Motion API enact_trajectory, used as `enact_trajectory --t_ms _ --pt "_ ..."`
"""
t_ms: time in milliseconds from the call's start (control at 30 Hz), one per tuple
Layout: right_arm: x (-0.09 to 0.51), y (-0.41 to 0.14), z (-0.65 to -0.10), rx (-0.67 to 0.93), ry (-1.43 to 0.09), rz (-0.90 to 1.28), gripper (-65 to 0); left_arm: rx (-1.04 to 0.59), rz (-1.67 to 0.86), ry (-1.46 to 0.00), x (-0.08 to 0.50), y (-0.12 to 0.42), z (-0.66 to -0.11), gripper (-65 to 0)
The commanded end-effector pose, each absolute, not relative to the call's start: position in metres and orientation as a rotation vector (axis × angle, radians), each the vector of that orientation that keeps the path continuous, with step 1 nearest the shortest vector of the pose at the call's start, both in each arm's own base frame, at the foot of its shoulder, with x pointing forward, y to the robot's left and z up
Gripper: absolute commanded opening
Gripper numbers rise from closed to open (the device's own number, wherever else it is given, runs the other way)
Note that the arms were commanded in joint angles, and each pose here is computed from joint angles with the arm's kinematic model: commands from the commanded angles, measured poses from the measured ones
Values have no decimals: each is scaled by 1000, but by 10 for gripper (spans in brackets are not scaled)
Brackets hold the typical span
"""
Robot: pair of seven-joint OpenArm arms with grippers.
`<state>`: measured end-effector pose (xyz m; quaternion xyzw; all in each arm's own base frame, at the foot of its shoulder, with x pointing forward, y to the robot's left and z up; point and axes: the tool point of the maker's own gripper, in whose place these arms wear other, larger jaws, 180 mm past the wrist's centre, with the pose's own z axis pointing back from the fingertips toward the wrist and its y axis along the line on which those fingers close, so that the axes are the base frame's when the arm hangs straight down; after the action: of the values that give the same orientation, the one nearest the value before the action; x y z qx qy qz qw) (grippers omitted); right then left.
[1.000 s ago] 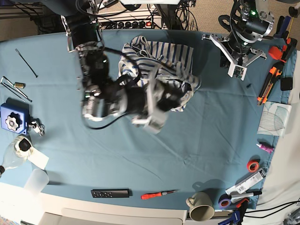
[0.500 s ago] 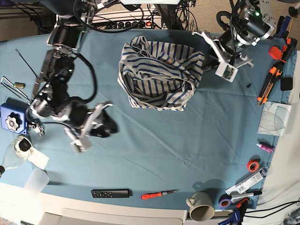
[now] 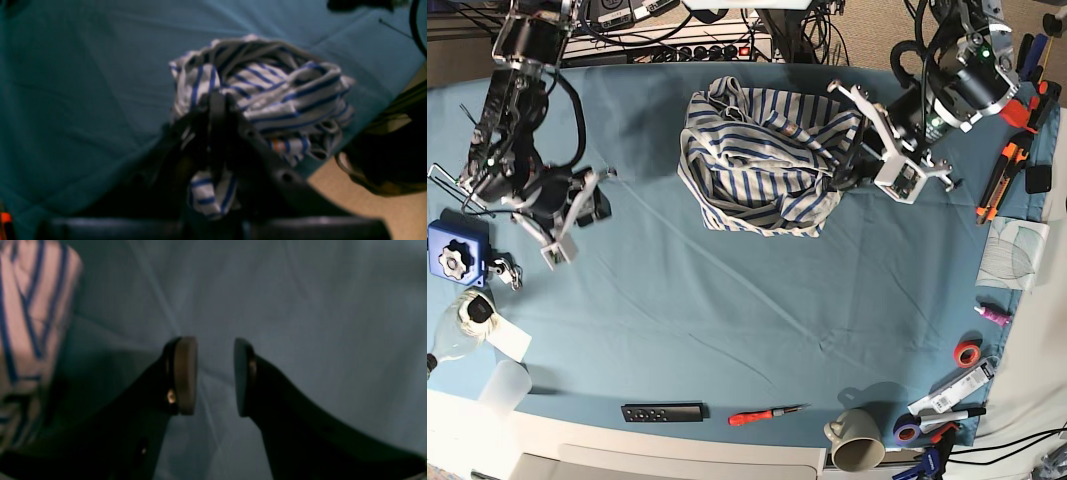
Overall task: Fold the T-shirt properly
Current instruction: 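Press and tuck the bundle's loose fabric with the left gripper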
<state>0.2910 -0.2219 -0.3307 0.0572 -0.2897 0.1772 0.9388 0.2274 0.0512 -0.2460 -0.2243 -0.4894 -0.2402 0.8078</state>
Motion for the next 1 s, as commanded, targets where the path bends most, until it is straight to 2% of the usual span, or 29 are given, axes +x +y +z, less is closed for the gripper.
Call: enact_trajectory --t_ms 0,167,367,533,733,867,967 --pt "297 -229 -320 96 -630 359 -459 -503 -524 -1111 231 47 -230 -650" --pt "288 -241 -324 82 -615 321 -459 -557 -585 -1137 234 25 -220 -650" --pt "288 -245 -322 76 -623 306 -459 -680 -750 -1040 213 -24 -240 -650" --pt "288 -245 -322 77 -625 306 -459 -629 -793 -960 210 -46 -270 -650" --pt "288 -245 -322 76 -624 306 -459 -572 -802 -1008 230 -55 -263 -650" --pt "289 -245 -322 77 -628 306 -459 -591 -785 -1058 237 -62 -251 -650" --pt "289 -245 -321 77 -629 306 -459 -590 -767 -1043 242 -66 -258 -650"
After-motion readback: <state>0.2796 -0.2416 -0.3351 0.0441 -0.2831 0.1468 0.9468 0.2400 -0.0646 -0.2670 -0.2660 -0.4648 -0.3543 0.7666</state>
